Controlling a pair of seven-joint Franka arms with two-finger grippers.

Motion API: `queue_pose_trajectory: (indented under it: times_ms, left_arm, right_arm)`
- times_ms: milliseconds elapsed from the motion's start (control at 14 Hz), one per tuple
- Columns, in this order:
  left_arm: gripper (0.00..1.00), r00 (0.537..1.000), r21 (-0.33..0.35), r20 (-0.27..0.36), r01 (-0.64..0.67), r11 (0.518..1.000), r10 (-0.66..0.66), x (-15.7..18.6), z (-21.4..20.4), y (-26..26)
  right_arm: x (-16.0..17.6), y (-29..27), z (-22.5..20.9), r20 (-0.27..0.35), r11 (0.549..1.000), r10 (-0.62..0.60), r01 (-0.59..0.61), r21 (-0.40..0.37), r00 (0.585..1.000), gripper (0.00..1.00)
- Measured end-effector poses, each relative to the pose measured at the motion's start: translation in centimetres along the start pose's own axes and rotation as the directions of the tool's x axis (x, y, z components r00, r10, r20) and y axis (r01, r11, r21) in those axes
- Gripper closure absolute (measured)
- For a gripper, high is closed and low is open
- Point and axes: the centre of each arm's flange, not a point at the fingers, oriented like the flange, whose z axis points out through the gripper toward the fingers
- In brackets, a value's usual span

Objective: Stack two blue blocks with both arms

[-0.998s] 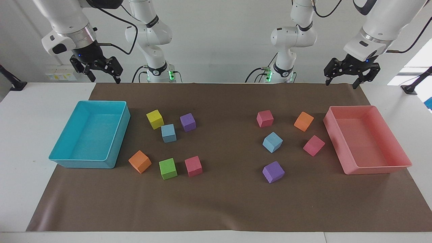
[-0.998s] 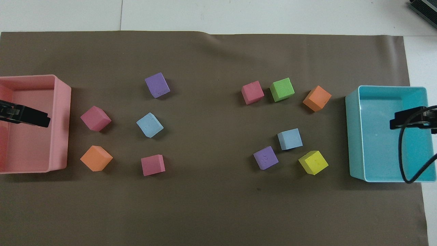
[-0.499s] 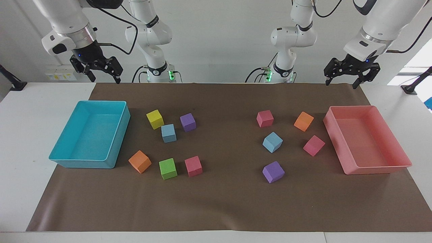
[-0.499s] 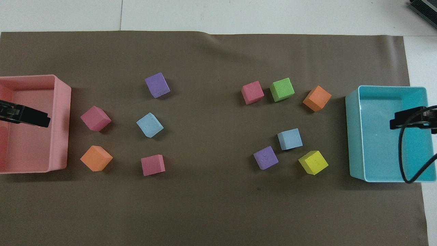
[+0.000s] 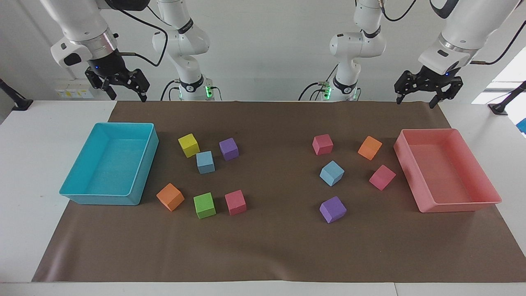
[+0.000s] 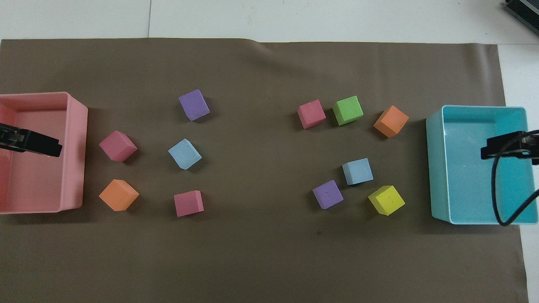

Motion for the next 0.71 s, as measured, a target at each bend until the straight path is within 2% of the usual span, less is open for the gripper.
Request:
queue_pose_trajectory:
  times_ms: [428,713]
  left_arm:
    - [0.00,1.000,0.000,0.000,0.000,1.000,0.000,0.0,0.0,0.0]
    - [0.00,1.000,0.000,0.000,0.000,1.000,0.000,0.0,0.0,0.0]
  right_arm:
    - [0.4,-1.2,0.6,-0.027,1.000,-0.022,0.022,0.002,0.999,0.00]
    - [1.8,-6.4,5.3,-0.065,0.994,-0.107,0.107,0.001,0.992,0.00]
